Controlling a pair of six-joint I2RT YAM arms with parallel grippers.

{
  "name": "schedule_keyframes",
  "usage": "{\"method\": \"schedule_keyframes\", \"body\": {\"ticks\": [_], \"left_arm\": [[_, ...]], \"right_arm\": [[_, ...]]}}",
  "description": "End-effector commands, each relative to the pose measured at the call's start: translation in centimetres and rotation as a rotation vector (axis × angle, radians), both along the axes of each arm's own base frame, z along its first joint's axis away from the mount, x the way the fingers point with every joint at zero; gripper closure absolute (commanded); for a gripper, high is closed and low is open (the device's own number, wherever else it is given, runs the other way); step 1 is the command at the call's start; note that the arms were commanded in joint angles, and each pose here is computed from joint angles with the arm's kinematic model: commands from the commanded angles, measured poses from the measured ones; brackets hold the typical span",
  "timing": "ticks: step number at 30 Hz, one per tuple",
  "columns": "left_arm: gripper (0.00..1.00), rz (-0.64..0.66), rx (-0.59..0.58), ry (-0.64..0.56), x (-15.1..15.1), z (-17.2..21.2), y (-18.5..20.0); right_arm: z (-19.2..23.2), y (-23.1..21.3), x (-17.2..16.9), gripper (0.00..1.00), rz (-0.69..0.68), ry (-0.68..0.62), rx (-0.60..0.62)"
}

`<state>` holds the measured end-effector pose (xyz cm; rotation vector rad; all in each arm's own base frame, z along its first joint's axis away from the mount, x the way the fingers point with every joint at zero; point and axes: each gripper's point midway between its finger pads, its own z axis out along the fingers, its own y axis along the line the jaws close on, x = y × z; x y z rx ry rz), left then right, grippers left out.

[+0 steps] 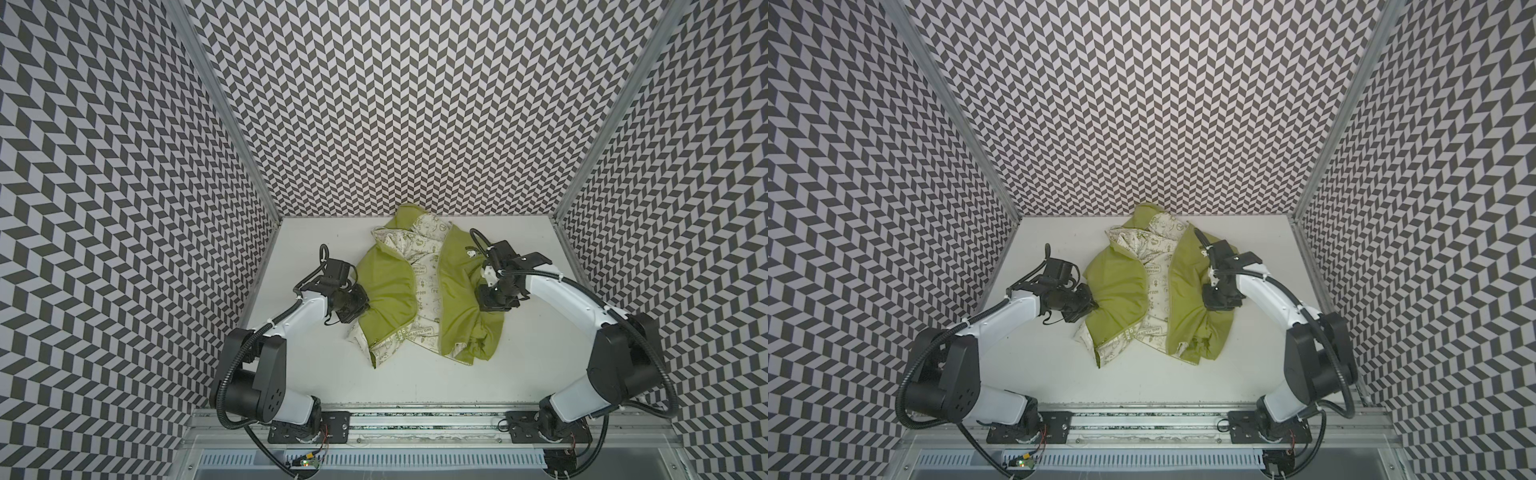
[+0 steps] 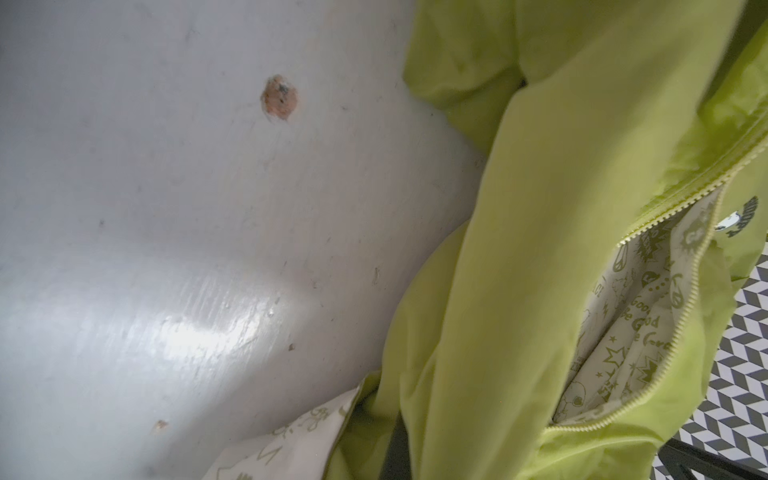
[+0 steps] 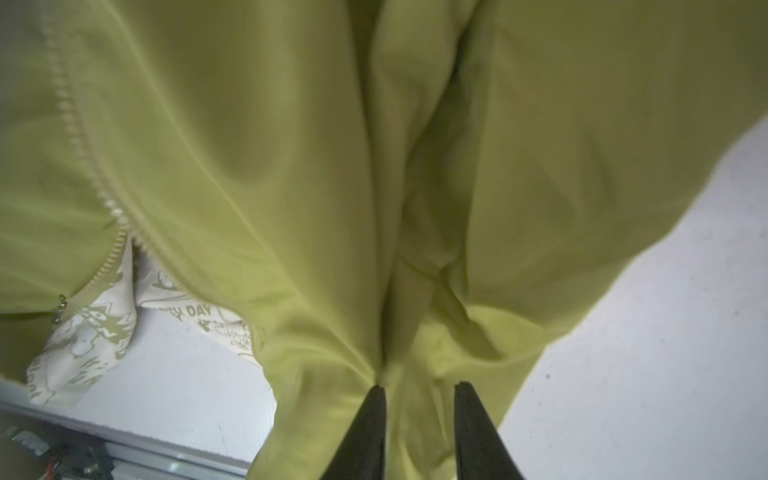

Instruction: Zip up the jacket

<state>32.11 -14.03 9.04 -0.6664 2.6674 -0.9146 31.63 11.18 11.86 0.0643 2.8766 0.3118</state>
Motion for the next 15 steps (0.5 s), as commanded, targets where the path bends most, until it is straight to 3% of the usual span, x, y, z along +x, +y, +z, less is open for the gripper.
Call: {"method": "schedule_keyframes", "body": {"ticks": [1,3,8,10,15], "left_arm": [[0.92,0.004,0.001,-0.019,0.1,1.2,0.3],[0.78,0.001,0.005,-0.025,-0.1,1.4,0.4],[0.39,-0.004,0.034,-0.037,-0.7,2.5,0.9],[0.34,-0.004,0.065,-0.043,-1.1,3.1,1.4],[0.32,-0.037,0.115,-0.112,-2.4,6.1,1.6]], "right_arm": [[1.6,-0.4,-1.2,0.48,0.011,-0.008,0.016],[2.1,-0.5,-1.8,0.37,-0.007,-0.004,0.035],[1.8,1.0,-3.7,0.34,-0.027,0.028,0.155],[0.4,1.4,-4.5,0.34,-0.037,0.062,0.182],[-2.8,2.8,-5.5,0.28,-0.03,0.118,0.207]]}}
